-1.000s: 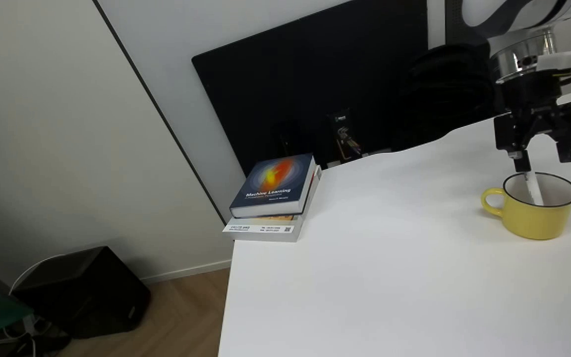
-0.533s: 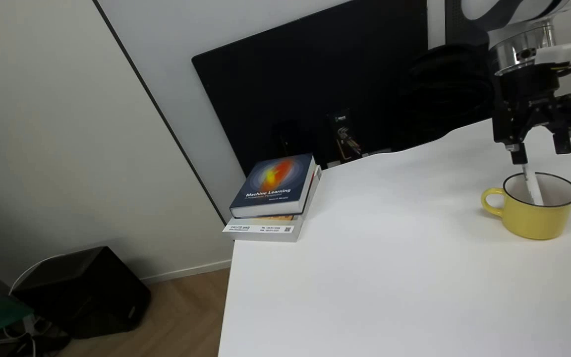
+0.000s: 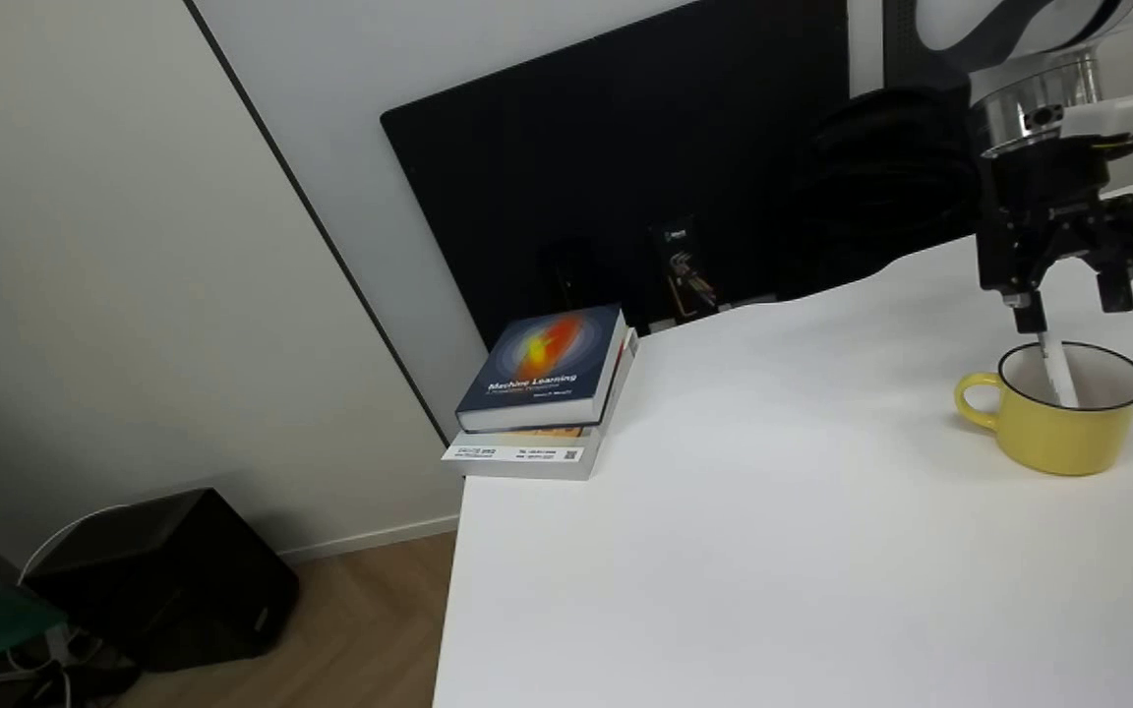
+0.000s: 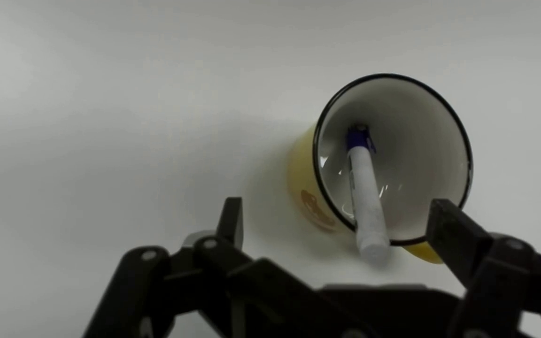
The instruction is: Remove the blue marker from the yellow mug and put it on the table
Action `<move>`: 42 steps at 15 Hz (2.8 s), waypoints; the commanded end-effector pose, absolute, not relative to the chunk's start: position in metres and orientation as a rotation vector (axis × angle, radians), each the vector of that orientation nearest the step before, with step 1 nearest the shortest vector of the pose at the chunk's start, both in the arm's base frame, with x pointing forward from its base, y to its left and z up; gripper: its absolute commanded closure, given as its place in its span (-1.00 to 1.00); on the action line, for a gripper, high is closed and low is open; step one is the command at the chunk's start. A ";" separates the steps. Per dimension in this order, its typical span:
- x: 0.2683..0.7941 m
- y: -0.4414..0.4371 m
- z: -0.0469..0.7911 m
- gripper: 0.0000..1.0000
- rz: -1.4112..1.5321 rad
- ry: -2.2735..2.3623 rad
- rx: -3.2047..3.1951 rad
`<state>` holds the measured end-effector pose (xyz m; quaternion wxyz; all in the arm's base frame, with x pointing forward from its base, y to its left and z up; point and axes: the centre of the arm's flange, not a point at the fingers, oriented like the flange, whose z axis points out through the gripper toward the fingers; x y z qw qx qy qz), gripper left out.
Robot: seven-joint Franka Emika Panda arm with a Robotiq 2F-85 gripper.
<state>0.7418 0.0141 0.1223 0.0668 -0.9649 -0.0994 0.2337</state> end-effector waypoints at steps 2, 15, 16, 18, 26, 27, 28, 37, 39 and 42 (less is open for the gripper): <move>0.778 0.018 0.116 -1.00 0.708 -0.247 -2.912; 0.780 0.014 0.118 0.10 0.664 -0.129 -2.927; 0.780 0.015 0.116 0.22 0.673 -0.126 -2.935; 0.779 0.017 0.113 0.50 0.697 -0.119 -2.951; 0.782 0.028 0.123 0.91 0.800 -0.033 -3.016; 0.783 0.030 0.127 0.91 0.806 -0.027 -3.022; 0.784 0.031 0.132 0.91 0.805 -0.025 -3.030; 0.794 0.045 0.199 0.91 0.716 -0.049 -3.090; 0.795 0.044 0.214 0.91 0.695 -0.058 -3.106; 0.788 0.041 0.235 0.91 0.668 -0.068 -3.129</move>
